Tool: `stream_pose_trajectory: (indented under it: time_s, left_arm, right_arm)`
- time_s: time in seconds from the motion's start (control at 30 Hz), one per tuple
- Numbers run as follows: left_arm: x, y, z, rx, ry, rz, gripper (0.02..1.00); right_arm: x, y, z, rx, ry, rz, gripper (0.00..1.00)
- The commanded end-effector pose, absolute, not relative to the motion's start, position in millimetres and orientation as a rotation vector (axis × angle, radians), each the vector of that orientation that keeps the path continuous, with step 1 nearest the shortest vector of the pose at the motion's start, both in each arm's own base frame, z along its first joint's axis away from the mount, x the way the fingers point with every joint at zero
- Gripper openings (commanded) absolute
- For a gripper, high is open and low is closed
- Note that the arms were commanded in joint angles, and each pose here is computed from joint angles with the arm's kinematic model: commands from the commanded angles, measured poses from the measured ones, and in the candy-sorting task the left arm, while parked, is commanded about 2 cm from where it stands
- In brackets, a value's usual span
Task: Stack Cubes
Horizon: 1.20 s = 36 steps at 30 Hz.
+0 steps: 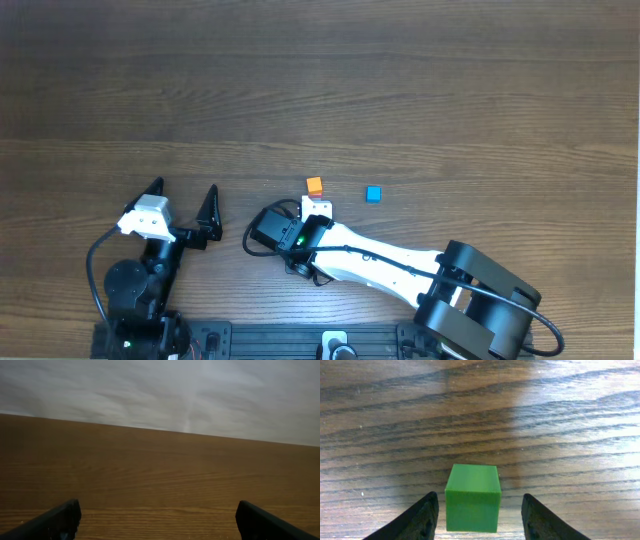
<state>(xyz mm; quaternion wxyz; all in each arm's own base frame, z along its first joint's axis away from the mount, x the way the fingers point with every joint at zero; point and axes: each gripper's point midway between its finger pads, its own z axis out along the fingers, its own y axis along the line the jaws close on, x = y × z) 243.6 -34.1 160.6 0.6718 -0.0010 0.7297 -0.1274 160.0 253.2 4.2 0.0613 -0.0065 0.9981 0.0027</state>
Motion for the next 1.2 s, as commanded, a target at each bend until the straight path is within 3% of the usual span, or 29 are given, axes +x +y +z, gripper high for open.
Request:
stream_pose_trajectory:
  time_s: [0.03,0.97,1.2]
  left_arm:
    - [243,-35,160,0.015,1.641,-0.28,0.998]
    - [243,-35,160,0.015,1.641,-0.28,0.998]
    - [243,-35,160,0.015,1.641,-0.28,1.0]
  right_arm:
    - [161,260,5,-0.014,3.013,0.025,0.503]
    - [163,263,7,-0.012,3.003,0.051,0.18]
    - [172,257,48,0.005,2.942,0.069,0.176]
